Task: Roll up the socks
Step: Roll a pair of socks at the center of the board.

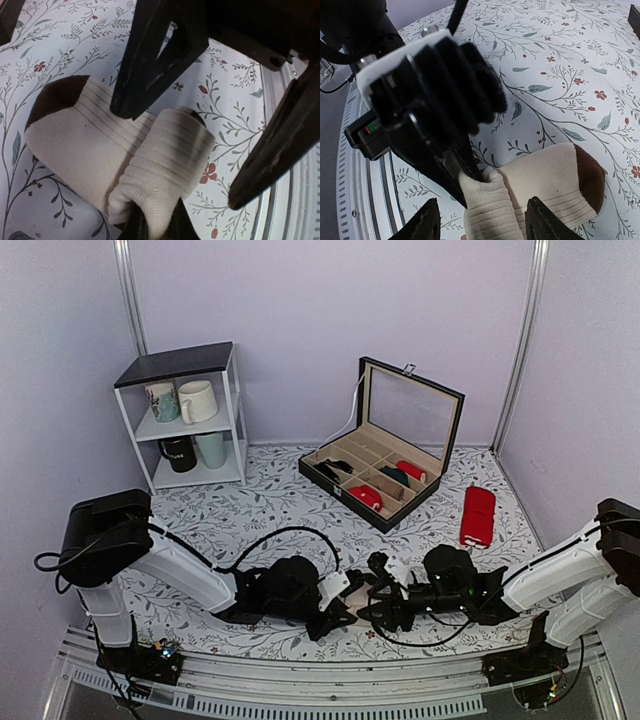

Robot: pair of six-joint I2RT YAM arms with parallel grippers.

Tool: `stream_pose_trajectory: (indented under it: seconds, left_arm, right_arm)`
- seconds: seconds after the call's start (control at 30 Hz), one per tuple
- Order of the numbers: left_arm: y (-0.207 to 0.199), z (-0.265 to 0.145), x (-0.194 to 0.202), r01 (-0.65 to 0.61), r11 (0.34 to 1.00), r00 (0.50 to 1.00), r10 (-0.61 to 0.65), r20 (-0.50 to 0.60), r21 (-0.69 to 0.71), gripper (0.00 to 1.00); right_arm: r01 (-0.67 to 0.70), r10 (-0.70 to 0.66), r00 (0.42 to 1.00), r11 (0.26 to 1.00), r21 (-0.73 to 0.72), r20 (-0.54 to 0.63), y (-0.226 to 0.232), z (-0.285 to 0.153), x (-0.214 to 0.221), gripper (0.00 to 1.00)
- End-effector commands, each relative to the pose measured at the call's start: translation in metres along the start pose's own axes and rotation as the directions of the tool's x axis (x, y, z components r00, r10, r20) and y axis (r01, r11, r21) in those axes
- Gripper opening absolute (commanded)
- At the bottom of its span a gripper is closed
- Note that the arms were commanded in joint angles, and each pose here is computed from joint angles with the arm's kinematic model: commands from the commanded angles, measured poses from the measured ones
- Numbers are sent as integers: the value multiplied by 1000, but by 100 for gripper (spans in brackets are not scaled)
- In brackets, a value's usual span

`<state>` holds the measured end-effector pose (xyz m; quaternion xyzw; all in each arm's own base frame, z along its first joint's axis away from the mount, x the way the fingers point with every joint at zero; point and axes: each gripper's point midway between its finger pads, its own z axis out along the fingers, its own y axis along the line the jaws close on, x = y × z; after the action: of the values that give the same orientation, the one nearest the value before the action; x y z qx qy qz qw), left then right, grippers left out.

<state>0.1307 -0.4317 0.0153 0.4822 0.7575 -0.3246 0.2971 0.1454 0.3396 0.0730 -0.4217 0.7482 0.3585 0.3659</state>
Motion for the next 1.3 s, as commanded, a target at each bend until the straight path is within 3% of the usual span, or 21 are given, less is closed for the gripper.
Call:
stream_pose_trajectory:
  seconds: [0.0, 0.43, 0.6, 0.73, 0.8, 0.87, 1.0, 1.07, 1.1, 1.17, 1.27]
  left_arm:
    - [11, -19, 156, 89, 995, 868, -104, -485, -53, 0]
    - [12, -19, 156, 83, 995, 870, -98, -483, -53, 0]
    - [13, -17, 157, 85, 995, 870, -99, -483, -51, 0]
    - [16, -16, 150, 72, 995, 884, -94, -459, -65, 0]
    - [18, -15, 140, 54, 996, 902, -79, -424, -71, 11]
    - [19, -17, 115, 12, 997, 936, -36, -351, -70, 19]
    - [22, -29, 64, -90, 990, 981, 69, -181, -111, 20]
    - [16, -42, 37, -158, 981, 987, 152, -59, -113, 30]
    - [13, -50, 26, -198, 972, 980, 200, 4, -127, 38]
    - [1, -71, -2, -261, 954, 946, 283, 155, -148, 42]
    - [-10, -91, -11, -327, 931, 897, 359, 259, -161, 55]
  right_arm:
    - [0, 0, 1000, 1000, -7, -23, 3, 6, 14, 59]
    - [-58, 60, 995, 998, 26, -79, 0, 6, 41, 55]
    - [-71, 74, 988, 997, 27, -134, 0, 12, 54, 41]
    - [-110, 114, 980, 993, 32, -162, 0, 14, 63, 19]
    - [-135, 139, 974, 990, 36, -177, 0, 13, 69, 12]
    - [-172, 178, 964, 984, 48, -197, -1, 13, 76, 9]
    - [-257, 259, 929, 965, 43, -265, 3, 16, 94, 9]
    - [-306, 299, 902, 952, 29, -311, 9, 17, 104, 9]
    - [-326, 318, 887, 945, 34, -336, 10, 17, 110, 9]
    - [-361, 352, 858, 931, 49, -373, 11, 16, 120, 9]
    - [-405, 399, 820, 911, 76, -410, 11, 12, 134, 8]
